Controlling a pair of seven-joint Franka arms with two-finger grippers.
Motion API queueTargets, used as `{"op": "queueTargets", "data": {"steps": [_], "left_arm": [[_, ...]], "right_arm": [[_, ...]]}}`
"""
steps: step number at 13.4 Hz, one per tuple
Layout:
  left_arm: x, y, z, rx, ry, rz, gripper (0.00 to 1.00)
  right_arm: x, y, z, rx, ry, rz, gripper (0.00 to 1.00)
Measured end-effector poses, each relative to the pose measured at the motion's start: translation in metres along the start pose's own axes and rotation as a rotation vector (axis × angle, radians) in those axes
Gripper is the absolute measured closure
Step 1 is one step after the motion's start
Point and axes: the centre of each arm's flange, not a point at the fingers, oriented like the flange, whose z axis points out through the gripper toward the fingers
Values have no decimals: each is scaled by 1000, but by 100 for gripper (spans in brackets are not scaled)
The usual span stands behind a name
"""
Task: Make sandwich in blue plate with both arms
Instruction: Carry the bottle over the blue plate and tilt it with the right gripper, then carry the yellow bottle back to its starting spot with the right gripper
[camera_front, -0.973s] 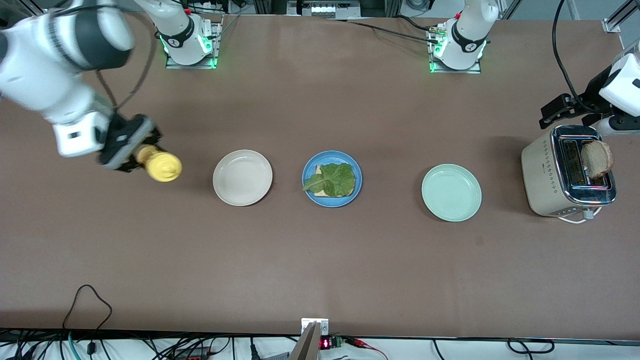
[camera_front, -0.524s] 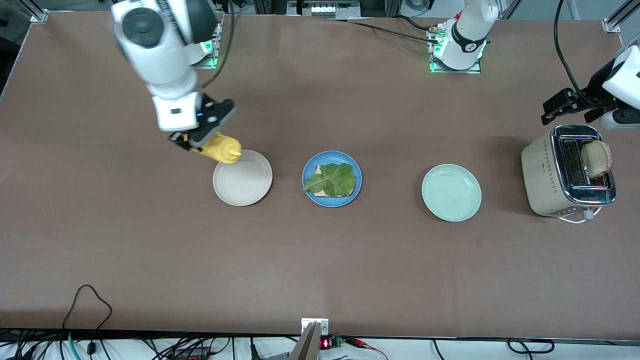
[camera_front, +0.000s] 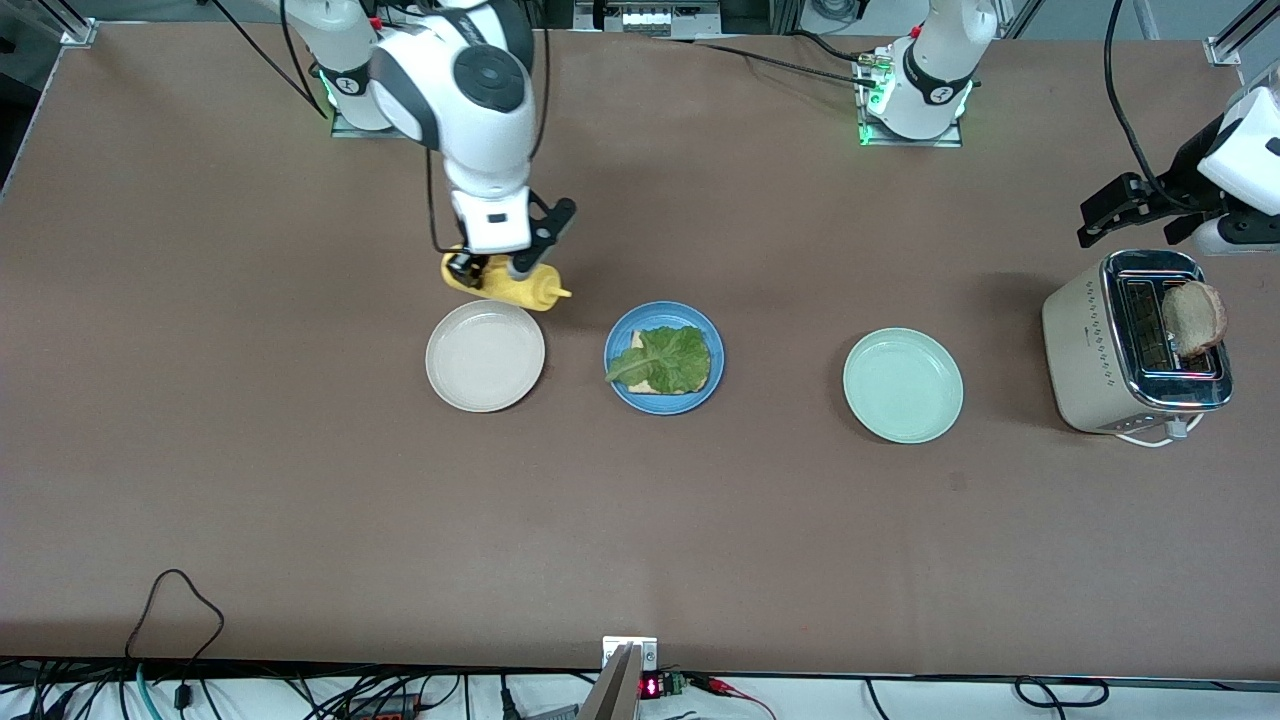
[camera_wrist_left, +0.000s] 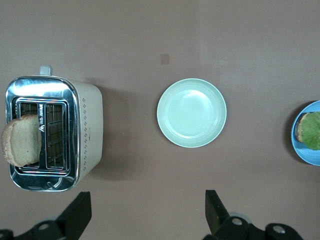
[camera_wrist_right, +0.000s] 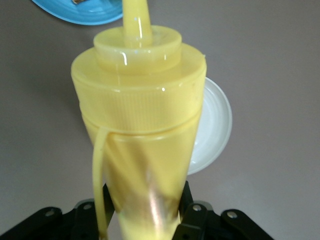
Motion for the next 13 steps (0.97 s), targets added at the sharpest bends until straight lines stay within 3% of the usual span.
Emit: {"op": "queueTargets", "data": {"steps": [5,13], "left_arm": [[0,0,0,0,-1,1,0],[0,1,1,0,-3,2,0]], "right_arm": [[44,-8,37,-5,-30,-33,45],[74,-39,74,-31,-79,-94,45]]}}
